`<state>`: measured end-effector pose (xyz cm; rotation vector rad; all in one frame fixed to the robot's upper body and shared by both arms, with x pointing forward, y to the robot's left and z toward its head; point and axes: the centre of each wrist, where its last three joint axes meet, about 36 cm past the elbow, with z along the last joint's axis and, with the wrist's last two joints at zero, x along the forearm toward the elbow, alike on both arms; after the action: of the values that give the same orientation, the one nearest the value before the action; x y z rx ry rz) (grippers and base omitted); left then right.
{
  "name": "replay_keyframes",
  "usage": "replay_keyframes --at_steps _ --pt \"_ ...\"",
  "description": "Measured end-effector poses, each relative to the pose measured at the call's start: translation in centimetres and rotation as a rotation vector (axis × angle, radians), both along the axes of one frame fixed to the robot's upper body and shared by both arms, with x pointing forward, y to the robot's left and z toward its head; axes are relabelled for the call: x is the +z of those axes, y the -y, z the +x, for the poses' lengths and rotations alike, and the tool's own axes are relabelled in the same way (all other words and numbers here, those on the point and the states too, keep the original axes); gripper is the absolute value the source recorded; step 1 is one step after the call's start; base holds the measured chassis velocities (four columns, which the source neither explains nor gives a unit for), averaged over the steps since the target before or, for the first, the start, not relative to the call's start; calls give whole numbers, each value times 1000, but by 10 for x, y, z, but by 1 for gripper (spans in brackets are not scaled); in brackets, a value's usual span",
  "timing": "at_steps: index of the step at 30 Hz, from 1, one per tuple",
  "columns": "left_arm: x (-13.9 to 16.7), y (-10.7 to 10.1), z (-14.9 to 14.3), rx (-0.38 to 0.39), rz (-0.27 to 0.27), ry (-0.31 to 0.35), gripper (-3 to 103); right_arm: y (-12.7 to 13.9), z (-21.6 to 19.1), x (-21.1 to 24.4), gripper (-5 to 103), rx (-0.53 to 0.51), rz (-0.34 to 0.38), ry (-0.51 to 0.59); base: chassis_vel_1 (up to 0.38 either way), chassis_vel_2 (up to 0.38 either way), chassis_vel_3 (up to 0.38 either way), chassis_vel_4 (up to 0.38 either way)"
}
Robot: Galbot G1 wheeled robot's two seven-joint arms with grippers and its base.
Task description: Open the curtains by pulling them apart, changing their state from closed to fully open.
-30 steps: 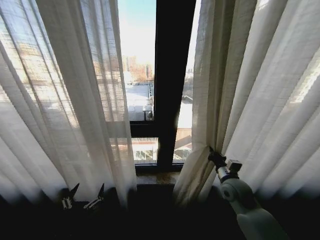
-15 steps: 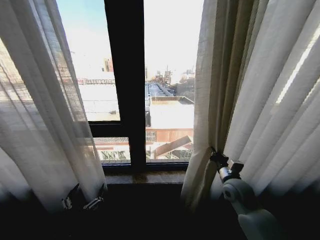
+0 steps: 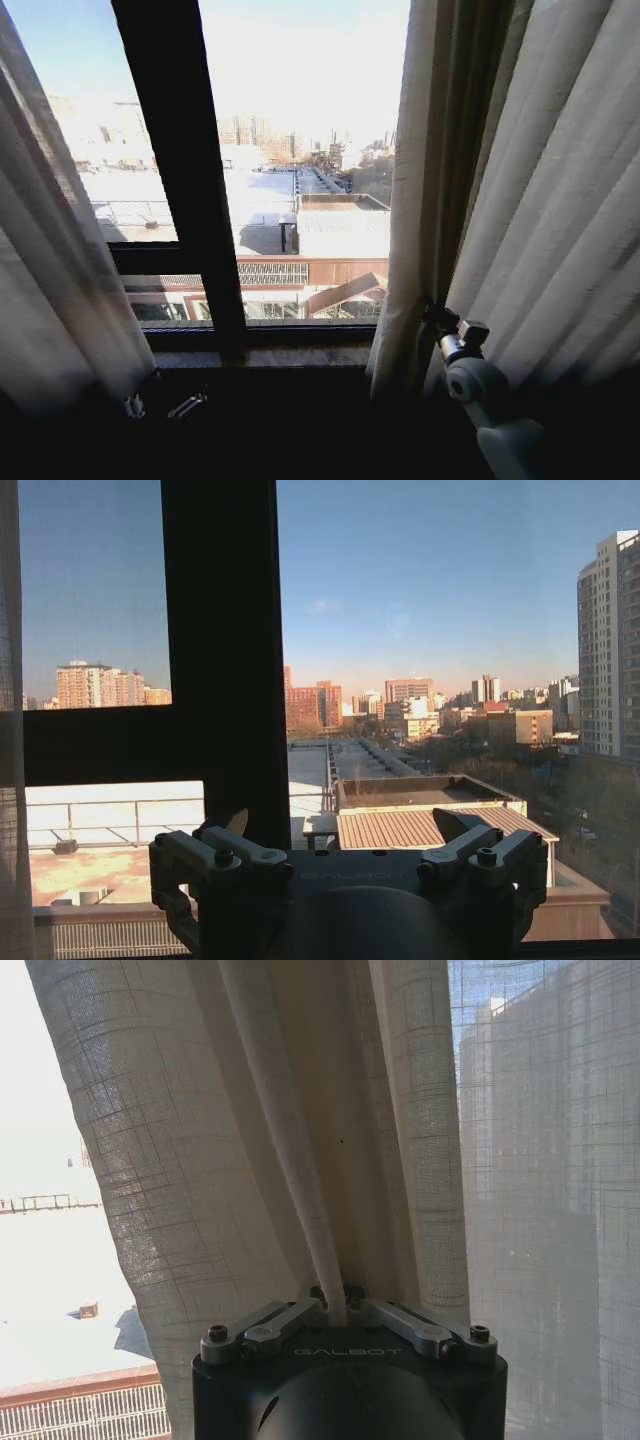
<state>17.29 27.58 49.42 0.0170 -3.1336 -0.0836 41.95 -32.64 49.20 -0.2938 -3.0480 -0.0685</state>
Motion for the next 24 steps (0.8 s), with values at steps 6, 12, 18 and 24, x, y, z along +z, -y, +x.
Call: replay_keyframes --at_steps 6,12,18,24 --pt "0 0 0 1 -1 0 100 0 0 -1 0 -2 2 0 -353 -349 347 356" --pt "0 0 0 2 -3 -1 100 0 0 -1 0 -4 3 0 -352 -348 356 359" --pt "0 0 -1 5 -3 -1 100 0 -1 -1 0 -5 2 1 -364 -361 362 357" --pt "-1 0 -2 5 -3 1 100 0 -1 -1 0 -6 2 1 -359 -358 339 352"
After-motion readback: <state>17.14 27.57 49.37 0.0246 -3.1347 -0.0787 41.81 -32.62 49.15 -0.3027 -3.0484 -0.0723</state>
